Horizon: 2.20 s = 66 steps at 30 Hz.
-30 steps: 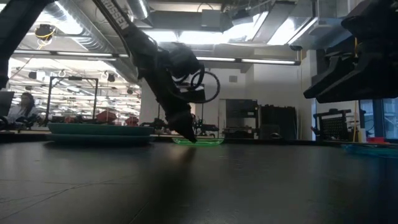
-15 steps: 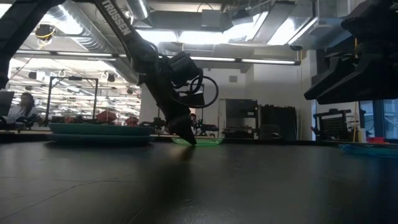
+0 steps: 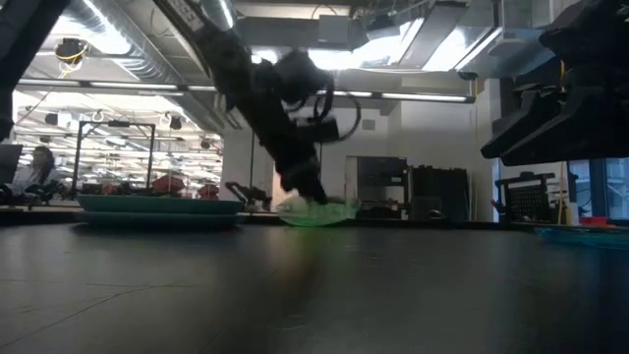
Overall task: Stack plastic plates
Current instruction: Stack the transparent green plate on top of the transparent red plate on the table, then stack the transparent blue plate on top of the transparent green plate on the table
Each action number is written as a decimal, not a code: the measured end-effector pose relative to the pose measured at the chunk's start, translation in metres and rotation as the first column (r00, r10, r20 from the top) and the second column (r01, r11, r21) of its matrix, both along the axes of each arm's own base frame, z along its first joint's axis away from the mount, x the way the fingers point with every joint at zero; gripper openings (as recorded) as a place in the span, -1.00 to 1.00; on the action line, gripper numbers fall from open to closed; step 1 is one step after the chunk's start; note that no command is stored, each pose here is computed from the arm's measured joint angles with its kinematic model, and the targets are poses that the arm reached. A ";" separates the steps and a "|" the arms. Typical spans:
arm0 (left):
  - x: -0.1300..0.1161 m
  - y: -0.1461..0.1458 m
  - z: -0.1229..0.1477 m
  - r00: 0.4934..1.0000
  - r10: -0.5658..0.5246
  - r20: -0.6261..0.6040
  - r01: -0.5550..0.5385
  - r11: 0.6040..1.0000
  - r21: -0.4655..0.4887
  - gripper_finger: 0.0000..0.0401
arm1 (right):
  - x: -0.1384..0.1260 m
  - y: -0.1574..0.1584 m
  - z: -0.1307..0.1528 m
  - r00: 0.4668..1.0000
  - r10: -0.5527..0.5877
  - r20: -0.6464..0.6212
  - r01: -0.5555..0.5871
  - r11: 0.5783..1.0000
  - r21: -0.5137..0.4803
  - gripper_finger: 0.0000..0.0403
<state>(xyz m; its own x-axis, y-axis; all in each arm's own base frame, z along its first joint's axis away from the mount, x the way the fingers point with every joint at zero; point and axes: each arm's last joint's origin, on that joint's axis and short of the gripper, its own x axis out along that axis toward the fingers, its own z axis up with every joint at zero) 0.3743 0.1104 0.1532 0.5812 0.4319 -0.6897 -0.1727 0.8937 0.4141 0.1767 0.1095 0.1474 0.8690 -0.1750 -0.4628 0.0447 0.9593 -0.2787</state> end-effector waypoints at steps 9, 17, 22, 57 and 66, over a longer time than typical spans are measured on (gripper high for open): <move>-0.024 -0.047 0.063 0.997 0.068 0.032 -0.068 0.998 0.012 -0.97 | 0.000 0.000 0.000 1.000 -0.004 -0.001 0.004 1.000 0.005 -0.09; -0.076 -0.062 0.086 0.977 0.213 -0.005 -0.213 0.973 -0.088 -0.97 | 0.000 0.000 -0.001 1.000 -0.005 -0.007 0.005 1.000 0.002 -0.09; -0.115 -0.067 0.074 0.948 0.318 -0.023 -0.319 0.939 -0.132 -0.97 | 0.000 0.000 -0.001 1.000 -0.005 -0.008 0.005 1.000 0.001 -0.09; -0.135 -0.140 0.031 0.974 -0.040 0.225 0.124 0.920 -0.372 -0.37 | 0.011 0.010 0.052 0.953 -0.188 -0.237 0.228 0.962 0.153 -0.09; -0.112 -0.180 0.036 0.851 -0.229 0.472 0.399 0.867 -0.298 -0.36 | -0.004 0.002 0.042 0.868 -0.268 -0.417 0.369 0.911 0.183 -0.09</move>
<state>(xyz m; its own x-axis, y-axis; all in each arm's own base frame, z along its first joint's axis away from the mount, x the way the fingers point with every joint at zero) 0.2623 -0.0693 0.1891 0.9022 -0.0633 -0.4267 0.0681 0.9977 -0.0042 0.1724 0.1115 0.1895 0.5367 -0.2475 -0.8066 0.3005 0.9494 -0.0913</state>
